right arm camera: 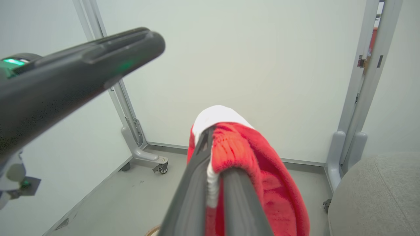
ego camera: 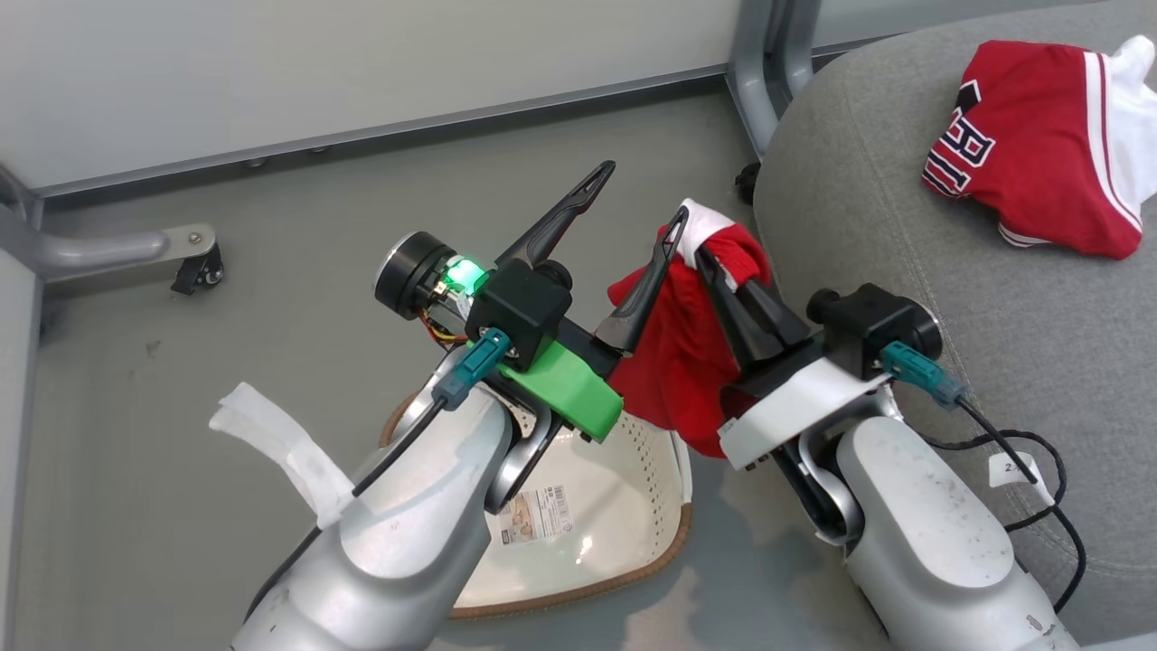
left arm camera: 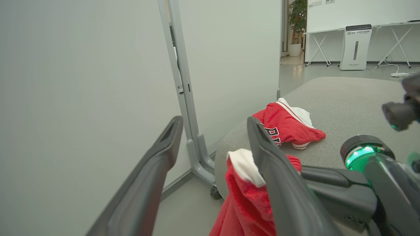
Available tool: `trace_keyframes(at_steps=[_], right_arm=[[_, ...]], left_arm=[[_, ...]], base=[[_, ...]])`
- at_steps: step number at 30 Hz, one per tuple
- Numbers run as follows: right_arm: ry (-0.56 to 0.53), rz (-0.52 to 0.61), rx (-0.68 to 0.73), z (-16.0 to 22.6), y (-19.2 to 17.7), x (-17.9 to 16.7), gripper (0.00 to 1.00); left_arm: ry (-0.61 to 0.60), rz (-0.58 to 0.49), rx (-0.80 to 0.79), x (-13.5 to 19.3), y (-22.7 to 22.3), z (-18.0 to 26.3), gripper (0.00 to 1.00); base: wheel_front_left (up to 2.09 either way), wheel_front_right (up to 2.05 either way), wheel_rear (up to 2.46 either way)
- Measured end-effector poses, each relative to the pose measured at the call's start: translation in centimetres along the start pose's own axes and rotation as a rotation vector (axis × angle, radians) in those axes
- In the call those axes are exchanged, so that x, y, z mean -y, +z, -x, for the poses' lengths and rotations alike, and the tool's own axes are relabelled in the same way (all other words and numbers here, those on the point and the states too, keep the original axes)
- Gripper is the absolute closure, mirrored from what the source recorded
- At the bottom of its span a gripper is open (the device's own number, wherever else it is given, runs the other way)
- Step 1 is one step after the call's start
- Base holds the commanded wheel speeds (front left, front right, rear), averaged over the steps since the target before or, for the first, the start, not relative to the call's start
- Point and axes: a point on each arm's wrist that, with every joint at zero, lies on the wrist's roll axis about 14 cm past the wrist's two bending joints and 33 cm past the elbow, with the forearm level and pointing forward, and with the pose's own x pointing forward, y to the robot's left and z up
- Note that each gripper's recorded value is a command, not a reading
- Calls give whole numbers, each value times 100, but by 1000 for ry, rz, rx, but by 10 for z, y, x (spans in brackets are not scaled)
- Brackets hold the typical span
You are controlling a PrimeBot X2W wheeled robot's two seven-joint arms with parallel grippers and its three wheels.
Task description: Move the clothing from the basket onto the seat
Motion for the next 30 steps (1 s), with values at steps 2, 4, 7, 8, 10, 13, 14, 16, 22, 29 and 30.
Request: trace_keyframes(at_steps=[2,4,7,8,10,13,14,16,22,29,30], right_arm=[[-38,20,11,4,4,13,100],[-83,31,28,10,11,28,100],[-156,47,53,21,20,51,100],[-179,52,57,26,22,58,100],[-224,66,66,36,27,70,100],[-277,89,66,52,30,85,100],[-294,98,67,57,31,89,100],[-324,113,68,67,34,96,100],[-431,152,71,101,42,120,100],[-549,193,68,139,50,144,100],[-564,198,62,144,50,148,100]], left_arm=[[-13,3,-3,4,-3,-2,0],[-28,6,-9,8,-7,-5,0],[-53,9,-11,15,-11,-10,0],[-62,10,-11,18,-12,-12,0],[-85,17,-12,25,-14,-15,0],[-110,28,-13,33,-18,-20,0],[-119,31,-15,36,-20,-22,0],[-137,38,-15,42,-22,-25,0],[-199,66,-23,65,-30,-30,0],[-270,95,-35,90,-40,-33,0],[-276,99,-38,92,-41,-33,0]], base=[[0,0,0],[0,0,0],[0,0,0],[0,0,0],[0,0,0],[0,0,0],[0,0,0],[0,0,0],[0,0,0],[0,0,0],[0,0,0]])
